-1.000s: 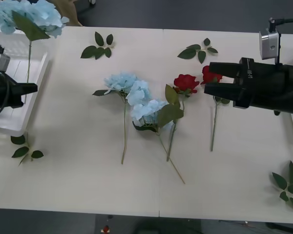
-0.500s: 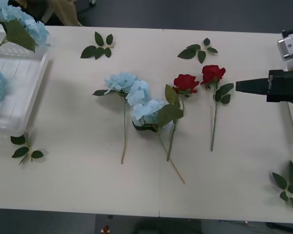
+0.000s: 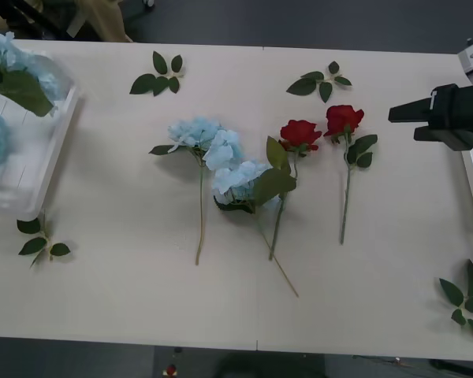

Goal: Put the red flowers into the right box and the blue flowers into the left box

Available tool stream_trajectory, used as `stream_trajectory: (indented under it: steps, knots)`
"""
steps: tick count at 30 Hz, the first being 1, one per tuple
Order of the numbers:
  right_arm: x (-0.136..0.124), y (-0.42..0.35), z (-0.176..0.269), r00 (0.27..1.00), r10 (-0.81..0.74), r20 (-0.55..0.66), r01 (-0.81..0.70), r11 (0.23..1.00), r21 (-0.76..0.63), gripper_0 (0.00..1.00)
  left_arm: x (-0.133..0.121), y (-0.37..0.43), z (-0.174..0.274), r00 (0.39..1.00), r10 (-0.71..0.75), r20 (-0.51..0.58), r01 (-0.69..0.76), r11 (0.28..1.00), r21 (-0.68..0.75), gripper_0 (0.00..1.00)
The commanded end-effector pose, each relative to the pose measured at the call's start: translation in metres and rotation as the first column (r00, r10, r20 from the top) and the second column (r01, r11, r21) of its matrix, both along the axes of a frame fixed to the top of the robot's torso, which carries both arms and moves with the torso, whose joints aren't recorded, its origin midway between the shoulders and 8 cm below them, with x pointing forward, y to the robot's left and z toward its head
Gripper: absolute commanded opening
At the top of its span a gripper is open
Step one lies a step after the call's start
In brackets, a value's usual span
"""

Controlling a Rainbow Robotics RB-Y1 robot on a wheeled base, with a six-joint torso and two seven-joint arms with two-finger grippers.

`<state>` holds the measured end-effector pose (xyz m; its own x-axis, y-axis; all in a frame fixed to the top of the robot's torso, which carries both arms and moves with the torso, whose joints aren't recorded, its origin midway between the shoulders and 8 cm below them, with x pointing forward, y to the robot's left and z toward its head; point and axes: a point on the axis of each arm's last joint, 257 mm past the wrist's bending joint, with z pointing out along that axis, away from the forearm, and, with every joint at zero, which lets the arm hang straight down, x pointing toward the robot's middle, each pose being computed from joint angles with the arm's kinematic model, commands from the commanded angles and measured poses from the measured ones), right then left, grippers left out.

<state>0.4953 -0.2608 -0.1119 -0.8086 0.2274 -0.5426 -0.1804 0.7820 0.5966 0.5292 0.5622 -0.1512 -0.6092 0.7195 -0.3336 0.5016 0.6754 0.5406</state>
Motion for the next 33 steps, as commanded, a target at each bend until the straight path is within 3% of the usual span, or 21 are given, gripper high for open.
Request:
stream_trajectory:
  steps: [1,8,16,17,19,21,27,33]
  knots:
    - [0.015,0.008,0.002,0.999,-0.042,-0.004,0.041,0.996,-0.073,0.86,0.005,0.014,0.025,0.998,0.053,0.044,-0.053,0.999,0.005,0.0]
    - [0.034,0.007,-0.035,0.991,-0.13,-0.029,0.118,0.958,-0.261,0.86,0.008,0.023,0.007,0.995,0.085,0.052,-0.084,0.996,-0.023,0.01]
    - [0.047,0.004,-0.049,0.984,-0.176,0.008,0.168,0.92,-0.353,0.86,0.006,0.026,0.007,0.995,0.089,0.051,-0.089,0.996,-0.016,0.02]
    - [0.05,0.001,-0.048,0.982,-0.186,0.02,0.18,0.913,-0.366,0.86,0.006,0.026,0.007,0.995,0.09,0.051,-0.089,0.996,-0.015,0.06]
    - [0.053,-0.001,-0.051,0.979,-0.202,0.032,0.199,0.899,-0.39,0.85,0.007,0.026,0.008,0.994,0.091,0.055,-0.09,0.996,-0.02,0.36]
    - [0.057,-0.002,-0.052,0.976,-0.215,0.046,0.215,0.888,-0.406,0.86,0.007,0.026,0.01,0.994,0.092,0.061,-0.09,0.995,-0.029,0.52]
    - [0.07,0.006,-0.06,0.971,-0.22,0.093,0.238,0.848,-0.473,0.86,0.008,0.021,0.012,0.994,0.088,0.067,-0.084,0.995,-0.055,0.58]
    - [0.086,0.018,-0.073,0.967,-0.224,0.119,0.254,0.843,-0.475,0.85,0.002,-0.034,0.016,0.999,-0.01,0.041,0.02,0.967,-0.254,0.6]
